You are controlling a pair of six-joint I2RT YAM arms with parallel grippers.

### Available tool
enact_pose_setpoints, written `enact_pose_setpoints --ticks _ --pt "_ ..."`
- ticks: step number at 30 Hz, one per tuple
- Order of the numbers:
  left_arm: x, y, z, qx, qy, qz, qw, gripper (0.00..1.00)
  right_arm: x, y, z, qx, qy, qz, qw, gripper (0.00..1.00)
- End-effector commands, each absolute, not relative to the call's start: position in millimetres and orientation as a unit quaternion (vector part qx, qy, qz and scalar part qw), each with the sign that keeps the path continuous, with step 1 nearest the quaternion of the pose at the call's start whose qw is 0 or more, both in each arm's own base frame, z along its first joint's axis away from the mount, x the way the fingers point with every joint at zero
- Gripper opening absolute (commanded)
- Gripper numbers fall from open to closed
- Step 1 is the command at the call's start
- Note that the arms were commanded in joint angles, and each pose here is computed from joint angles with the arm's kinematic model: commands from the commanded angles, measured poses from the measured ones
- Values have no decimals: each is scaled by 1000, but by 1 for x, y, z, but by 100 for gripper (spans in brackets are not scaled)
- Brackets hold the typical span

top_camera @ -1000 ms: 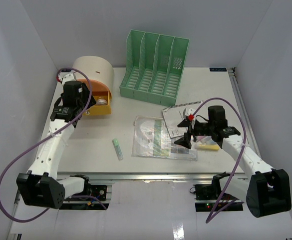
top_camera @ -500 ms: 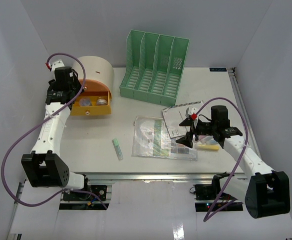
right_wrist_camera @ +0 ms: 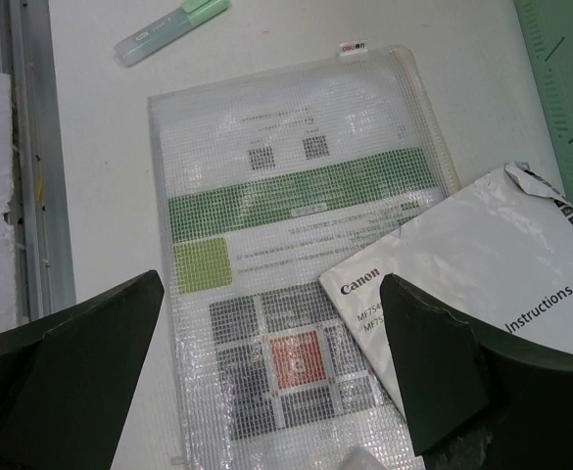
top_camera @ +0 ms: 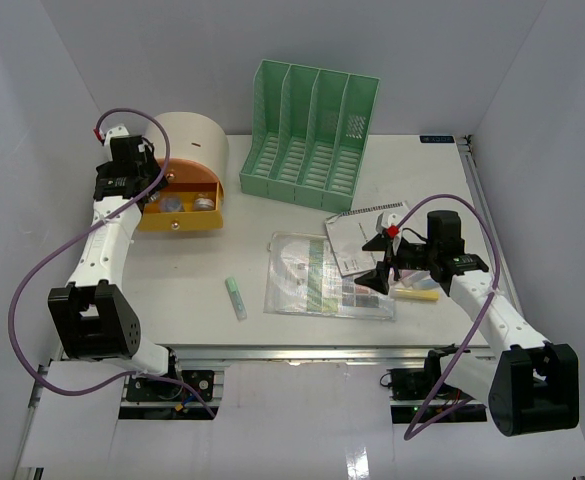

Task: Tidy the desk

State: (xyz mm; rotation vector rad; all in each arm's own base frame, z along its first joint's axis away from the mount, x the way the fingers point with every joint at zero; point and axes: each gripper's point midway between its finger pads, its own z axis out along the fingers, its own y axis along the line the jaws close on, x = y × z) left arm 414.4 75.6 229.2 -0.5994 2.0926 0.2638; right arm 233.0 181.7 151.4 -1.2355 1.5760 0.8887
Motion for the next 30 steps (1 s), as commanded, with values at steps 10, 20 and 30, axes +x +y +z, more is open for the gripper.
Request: enact_pose_setpoints --ticks 10,20,30 --pt "416 58 274 -227 832 43 505 91 230 180 162 -509 620 367 472 98" --pt "333 -37 256 -242 811 -231 480 22 232 178 162 -509 619 363 474 98" --pt "279 -40 140 -447 772 -266 366 0 233 176 163 -508 620 361 477 98"
